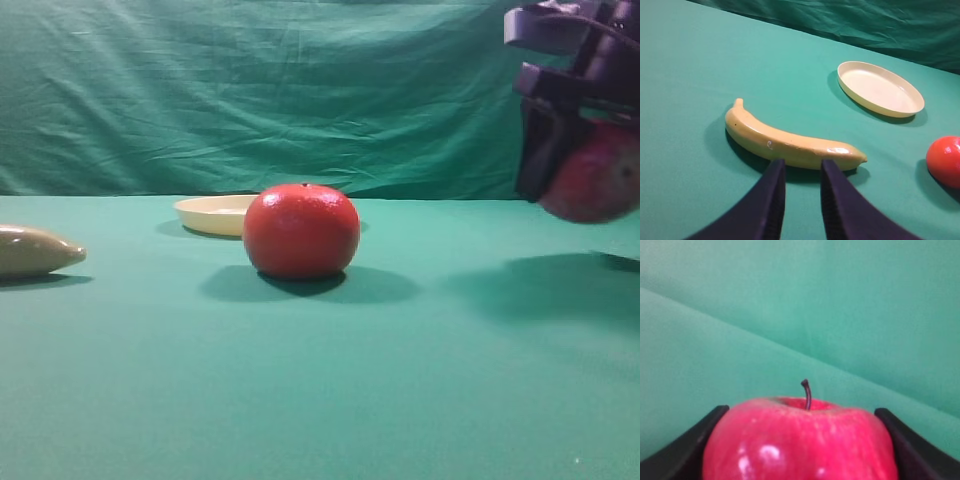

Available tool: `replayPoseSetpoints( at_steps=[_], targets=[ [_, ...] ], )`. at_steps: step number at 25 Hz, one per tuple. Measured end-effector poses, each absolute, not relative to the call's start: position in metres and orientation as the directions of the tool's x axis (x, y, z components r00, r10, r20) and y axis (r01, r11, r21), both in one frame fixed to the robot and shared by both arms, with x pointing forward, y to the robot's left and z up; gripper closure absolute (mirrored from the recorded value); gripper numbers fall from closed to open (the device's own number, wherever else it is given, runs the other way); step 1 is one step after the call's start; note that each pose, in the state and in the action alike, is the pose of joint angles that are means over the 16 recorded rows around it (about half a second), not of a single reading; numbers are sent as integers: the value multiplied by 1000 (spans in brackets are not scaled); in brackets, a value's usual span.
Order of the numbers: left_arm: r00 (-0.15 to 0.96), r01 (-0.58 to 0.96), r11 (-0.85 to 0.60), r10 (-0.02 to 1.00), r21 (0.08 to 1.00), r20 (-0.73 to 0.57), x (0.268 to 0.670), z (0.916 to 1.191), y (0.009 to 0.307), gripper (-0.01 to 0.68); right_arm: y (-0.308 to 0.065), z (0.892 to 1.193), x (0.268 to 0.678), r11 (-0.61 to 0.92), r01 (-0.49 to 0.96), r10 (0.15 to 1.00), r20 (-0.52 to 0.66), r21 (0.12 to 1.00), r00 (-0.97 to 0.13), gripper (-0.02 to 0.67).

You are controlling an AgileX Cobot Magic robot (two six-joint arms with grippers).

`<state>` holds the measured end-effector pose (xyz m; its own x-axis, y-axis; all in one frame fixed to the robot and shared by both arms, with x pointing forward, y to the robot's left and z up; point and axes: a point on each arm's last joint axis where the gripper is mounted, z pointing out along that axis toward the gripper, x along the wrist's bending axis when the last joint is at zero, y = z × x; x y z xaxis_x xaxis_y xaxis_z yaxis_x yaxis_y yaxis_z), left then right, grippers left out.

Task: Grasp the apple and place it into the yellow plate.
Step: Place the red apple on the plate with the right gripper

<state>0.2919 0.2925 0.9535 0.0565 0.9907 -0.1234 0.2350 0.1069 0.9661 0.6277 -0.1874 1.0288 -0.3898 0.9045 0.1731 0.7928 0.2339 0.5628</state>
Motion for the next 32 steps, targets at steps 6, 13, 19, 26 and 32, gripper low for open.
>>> replayPoseSetpoints(
  at_steps=[6, 13, 19, 26, 32],
  targets=[
    [57, 235, 107, 991, 966, -123, 292, 953, 293, 516, -137, 1044, 641, 236, 679, 862, 174, 695, -477, 127],
    [57, 235, 107, 991, 966, -123, 292, 953, 293, 516, -69, 1019, 644, 282, 529, 817, 88, 801, -570, 127],
    [57, 235, 107, 991, 966, -123, 292, 953, 293, 516, -32, 993, 642, 323, 430, 793, 6, 843, -609, 110],
    [57, 235, 107, 991, 966, -123, 292, 953, 293, 516, -16, 986, 643, 354, 361, 774, -53, 863, -631, 56],
    [57, 235, 107, 991, 966, -123, 292, 953, 293, 516, -14, 1005, 646, 360, 339, 756, -59, 869, -652, 45]
  ],
)
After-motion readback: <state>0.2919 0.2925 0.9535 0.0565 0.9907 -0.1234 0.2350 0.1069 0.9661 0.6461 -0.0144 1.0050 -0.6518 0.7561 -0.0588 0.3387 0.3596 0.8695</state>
